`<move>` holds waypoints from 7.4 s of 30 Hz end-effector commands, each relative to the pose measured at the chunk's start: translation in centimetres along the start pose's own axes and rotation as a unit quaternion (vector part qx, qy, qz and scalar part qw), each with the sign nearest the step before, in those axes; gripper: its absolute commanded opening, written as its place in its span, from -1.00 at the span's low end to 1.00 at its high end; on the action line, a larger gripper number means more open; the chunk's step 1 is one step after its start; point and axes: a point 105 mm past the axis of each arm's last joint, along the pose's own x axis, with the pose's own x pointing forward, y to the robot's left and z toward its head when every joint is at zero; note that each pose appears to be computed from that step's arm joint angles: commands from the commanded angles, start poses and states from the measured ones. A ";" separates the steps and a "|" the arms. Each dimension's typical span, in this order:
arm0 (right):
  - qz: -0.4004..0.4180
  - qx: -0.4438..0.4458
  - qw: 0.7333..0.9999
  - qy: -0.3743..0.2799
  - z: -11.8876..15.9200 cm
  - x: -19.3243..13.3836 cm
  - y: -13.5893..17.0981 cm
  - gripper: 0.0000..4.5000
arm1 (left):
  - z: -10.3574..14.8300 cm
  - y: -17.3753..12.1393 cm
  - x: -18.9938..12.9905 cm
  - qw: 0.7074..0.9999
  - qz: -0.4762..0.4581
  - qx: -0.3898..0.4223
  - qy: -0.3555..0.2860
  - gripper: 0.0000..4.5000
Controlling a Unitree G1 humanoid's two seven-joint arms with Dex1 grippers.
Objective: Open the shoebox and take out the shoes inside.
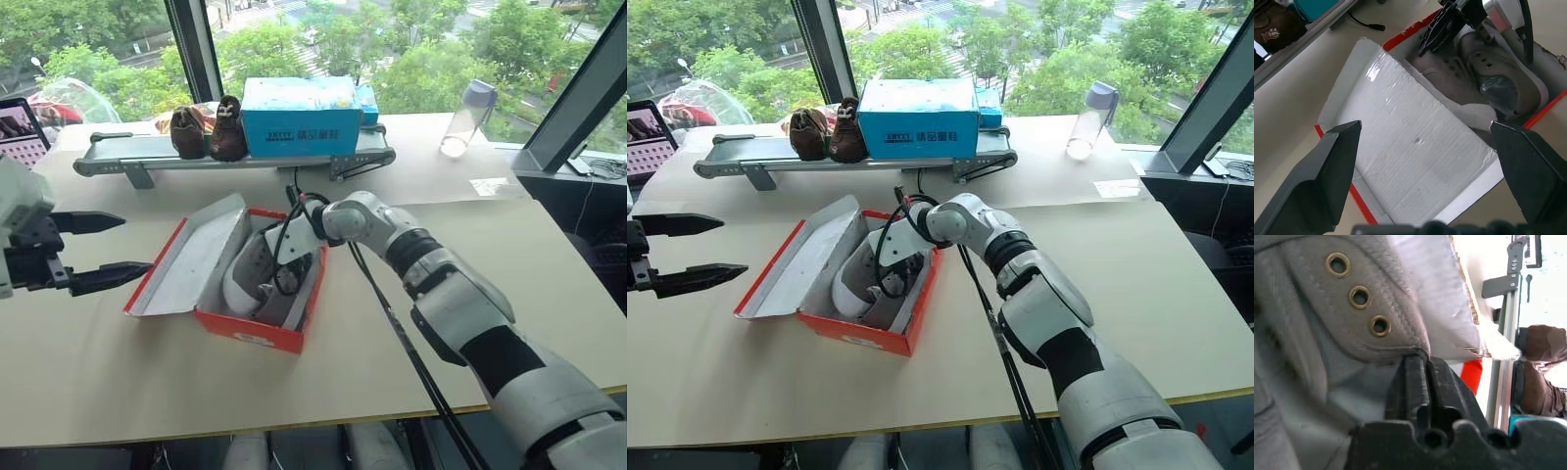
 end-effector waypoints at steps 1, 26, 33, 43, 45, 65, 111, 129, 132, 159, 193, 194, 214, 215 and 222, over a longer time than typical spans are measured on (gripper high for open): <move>-0.017 0.023 0.999 -0.023 0.5 -0.3 -0.5 -0.99 | 1.0 -0.1 -0.1 1.000 -0.006 0.012 -0.014 1.00; -0.204 0.699 0.685 -0.026 -3.6 -22.5 -10.0 -0.99 | 2.2 0.1 4.4 0.989 -0.118 0.013 -0.085 1.00; -0.136 0.820 0.552 0.069 -5.3 -23.5 -2.7 -0.99 | 2.2 -0.3 6.3 0.985 -0.144 0.017 -0.097 1.00; -0.105 0.838 0.487 0.221 -8.1 -25.0 7.9 -0.99 | 1.6 -0.2 6.7 0.986 -0.141 0.021 -0.085 1.00; -0.105 0.839 0.481 0.231 -8.4 -25.2 8.6 -0.99 | 1.6 -0.3 6.6 0.986 -0.141 0.021 -0.084 1.00; -0.160 0.696 0.693 0.100 -5.1 -26.4 -3.6 0.99 | 1.0 -0.5 6.3 0.989 -0.128 0.012 -0.077 1.00; 0.410 0.114 0.899 -0.106 8.5 -3.7 3.7 0.99 | 0.0 -1.0 4.4 0.996 -0.064 -0.004 -0.057 1.00; 0.435 0.096 0.889 -0.106 8.3 -2.9 5.5 -0.99 | 0.3 -1.0 4.1 0.997 -0.052 -0.002 -0.062 1.00; 0.421 0.071 0.898 -0.108 8.4 -2.9 4.8 -0.99 | 0.4 -1.1 4.6 0.996 -0.059 -0.002 -0.066 1.00; 0.218 -0.024 0.972 0.090 1.6 -13.3 -7.8 -0.99 | 1.9 -0.1 8.7 0.989 -0.111 0.026 -0.099 1.00; 0.347 -0.067 0.935 0.041 -1.3 -12.5 -0.3 -0.99 | 1.3 -0.9 7.9 0.991 -0.099 0.014 -0.083 1.00; 0.347 -0.070 0.934 0.038 -1.0 -12.5 -0.4 -0.99 | 1.3 -0.9 7.8 0.992 -0.098 0.014 -0.082 1.00; 0.388 -0.015 0.922 -0.007 -2.0 -11.3 4.7 -0.33 | 1.8 -0.9 7.0 0.992 -0.095 0.015 -0.077 1.00; 0.384 -0.013 0.923 -0.006 -2.1 -11.3 4.5 -0.20 | 1.8 -0.9 6.9 0.992 -0.097 0.015 -0.078 1.00; 0.340 0.047 0.938 0.041 -2.4 -13.4 0.6 0.92 | 2.4 -1.7 6.7 0.987 -0.132 0.010 -0.089 1.00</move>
